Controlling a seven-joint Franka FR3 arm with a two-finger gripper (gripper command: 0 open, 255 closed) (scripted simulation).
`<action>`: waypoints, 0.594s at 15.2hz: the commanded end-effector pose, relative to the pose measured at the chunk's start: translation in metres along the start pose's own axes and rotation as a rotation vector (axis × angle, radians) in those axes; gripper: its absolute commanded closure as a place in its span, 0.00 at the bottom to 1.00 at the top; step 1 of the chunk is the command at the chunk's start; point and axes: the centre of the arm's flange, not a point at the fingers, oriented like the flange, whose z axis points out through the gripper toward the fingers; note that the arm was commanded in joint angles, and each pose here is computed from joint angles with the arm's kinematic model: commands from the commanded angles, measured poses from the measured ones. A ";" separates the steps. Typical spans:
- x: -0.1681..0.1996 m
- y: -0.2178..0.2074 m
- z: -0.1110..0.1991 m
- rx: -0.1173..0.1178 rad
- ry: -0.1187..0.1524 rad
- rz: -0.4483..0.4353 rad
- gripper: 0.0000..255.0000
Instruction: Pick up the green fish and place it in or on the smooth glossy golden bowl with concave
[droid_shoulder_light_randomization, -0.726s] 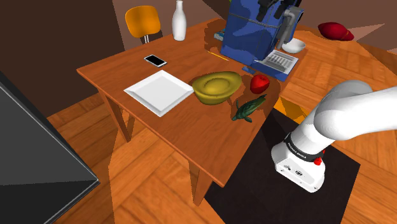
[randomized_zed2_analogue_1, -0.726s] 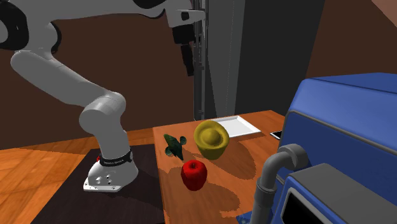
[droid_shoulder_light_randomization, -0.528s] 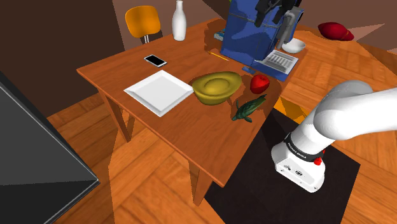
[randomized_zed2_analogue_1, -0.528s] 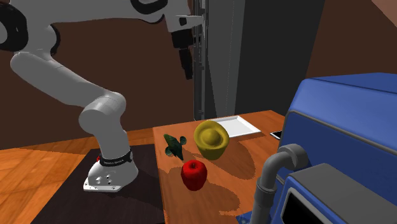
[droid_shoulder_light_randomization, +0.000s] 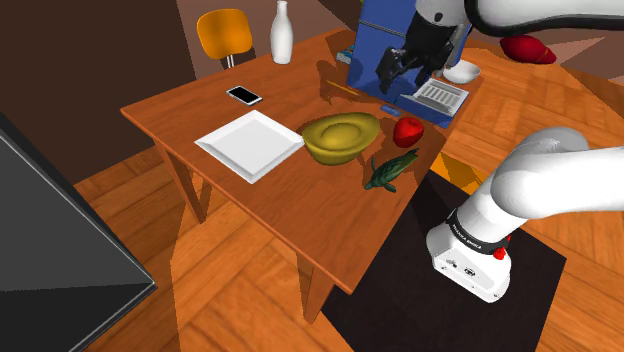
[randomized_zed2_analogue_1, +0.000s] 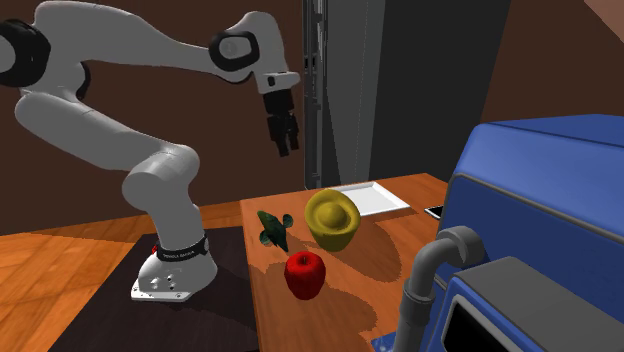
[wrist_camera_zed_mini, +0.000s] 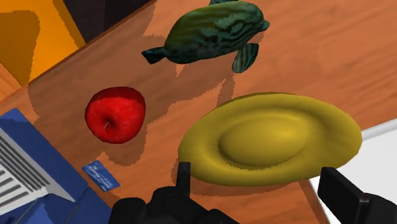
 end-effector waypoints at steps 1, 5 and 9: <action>-0.013 -0.011 0.023 -0.036 0.013 0.057 0.00; -0.038 -0.040 0.069 -0.108 0.035 0.162 0.00; -0.058 -0.067 0.117 -0.179 0.058 0.266 0.00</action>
